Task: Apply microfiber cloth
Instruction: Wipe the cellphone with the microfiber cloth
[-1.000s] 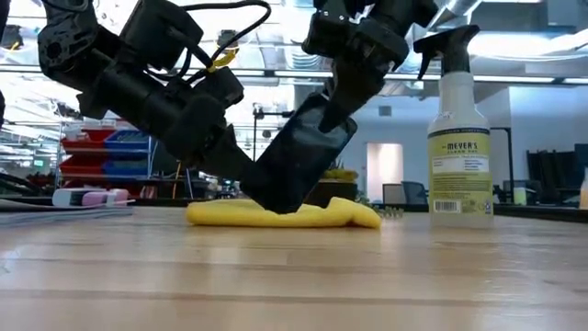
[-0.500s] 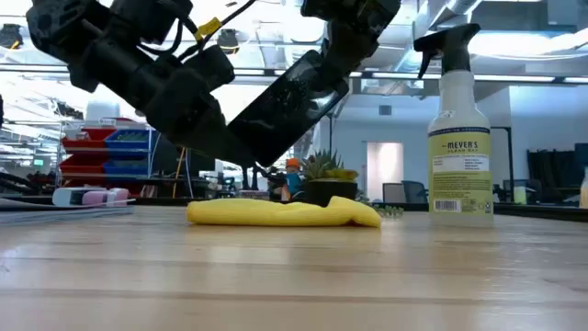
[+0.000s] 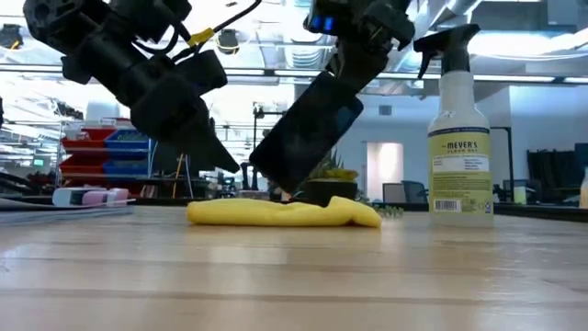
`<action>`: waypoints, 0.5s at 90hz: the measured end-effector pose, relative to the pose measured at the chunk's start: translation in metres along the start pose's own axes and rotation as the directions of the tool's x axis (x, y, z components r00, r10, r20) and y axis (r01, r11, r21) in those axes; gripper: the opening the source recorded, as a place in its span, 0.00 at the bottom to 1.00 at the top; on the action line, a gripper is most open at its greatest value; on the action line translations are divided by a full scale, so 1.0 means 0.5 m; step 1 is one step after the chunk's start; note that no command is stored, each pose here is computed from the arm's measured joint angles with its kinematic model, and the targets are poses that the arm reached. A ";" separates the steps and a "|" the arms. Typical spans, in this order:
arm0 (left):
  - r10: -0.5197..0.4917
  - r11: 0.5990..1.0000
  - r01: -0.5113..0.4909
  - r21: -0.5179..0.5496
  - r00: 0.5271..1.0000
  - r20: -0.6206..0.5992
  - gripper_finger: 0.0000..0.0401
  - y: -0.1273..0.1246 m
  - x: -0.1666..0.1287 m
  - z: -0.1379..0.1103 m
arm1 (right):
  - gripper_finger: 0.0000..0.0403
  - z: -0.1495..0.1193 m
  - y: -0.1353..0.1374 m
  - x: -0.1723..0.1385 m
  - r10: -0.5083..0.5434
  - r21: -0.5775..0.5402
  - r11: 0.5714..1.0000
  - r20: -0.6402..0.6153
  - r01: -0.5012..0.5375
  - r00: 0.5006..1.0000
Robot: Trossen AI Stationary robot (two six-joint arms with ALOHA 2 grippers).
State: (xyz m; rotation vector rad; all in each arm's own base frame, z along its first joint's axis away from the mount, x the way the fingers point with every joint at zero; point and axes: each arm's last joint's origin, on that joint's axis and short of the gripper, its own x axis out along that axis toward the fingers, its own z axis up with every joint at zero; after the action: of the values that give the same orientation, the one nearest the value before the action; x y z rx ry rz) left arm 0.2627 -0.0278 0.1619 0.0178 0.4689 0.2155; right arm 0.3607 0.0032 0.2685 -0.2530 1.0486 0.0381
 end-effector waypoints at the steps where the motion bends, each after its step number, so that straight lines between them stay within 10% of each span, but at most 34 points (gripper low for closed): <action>1: 0.002 1.000 -0.002 0.000 1.000 0.000 0.27 0.000 0.000 0.000 | 0.05 0.000 0.001 0.000 -0.002 -0.006 1.000 -0.002 0.002 1.000; 45: 0.010 1.000 -0.010 -0.023 1.000 0.000 0.27 0.001 0.000 0.000 | 0.06 0.010 0.058 0.088 -0.128 -0.457 0.888 -0.135 0.053 0.982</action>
State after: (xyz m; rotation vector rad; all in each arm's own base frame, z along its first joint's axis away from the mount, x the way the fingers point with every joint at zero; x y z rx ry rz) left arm 0.2626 -0.0275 0.1618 -0.0029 0.4665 0.2304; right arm 0.3829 0.0285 0.2274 -0.7404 1.1810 0.1819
